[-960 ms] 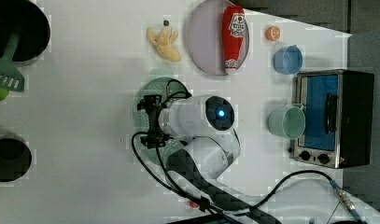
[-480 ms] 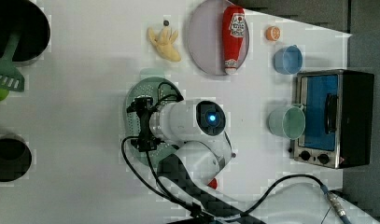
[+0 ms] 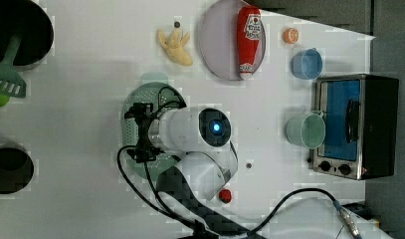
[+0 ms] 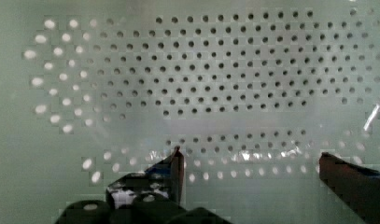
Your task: Drag strainer right to left.
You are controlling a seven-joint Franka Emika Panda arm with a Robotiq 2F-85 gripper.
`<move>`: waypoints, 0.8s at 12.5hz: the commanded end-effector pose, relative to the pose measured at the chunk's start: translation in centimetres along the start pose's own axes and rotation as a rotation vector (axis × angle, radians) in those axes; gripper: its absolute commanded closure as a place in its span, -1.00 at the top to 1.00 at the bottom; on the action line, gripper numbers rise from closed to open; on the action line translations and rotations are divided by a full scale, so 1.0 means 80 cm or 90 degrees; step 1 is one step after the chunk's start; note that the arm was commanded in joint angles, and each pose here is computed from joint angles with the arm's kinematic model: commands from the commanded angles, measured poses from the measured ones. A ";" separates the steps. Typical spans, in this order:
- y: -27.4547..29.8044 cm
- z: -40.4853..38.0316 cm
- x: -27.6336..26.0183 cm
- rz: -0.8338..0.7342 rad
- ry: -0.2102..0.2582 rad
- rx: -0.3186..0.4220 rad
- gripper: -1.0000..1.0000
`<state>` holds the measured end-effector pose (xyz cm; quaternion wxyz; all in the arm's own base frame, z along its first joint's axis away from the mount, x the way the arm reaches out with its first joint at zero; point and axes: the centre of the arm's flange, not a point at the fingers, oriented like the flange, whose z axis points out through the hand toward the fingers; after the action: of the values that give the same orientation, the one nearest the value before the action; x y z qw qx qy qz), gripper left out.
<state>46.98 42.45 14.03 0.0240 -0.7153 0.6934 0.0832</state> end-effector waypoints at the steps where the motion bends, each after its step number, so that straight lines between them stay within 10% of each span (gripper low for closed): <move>1: -0.016 -0.065 -0.001 -0.085 0.011 0.022 1.00; 10: -0.081 -0.444 0.239 -0.302 0.049 0.094 1.00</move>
<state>54.67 26.02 42.61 0.0566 -0.8389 0.5409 0.0192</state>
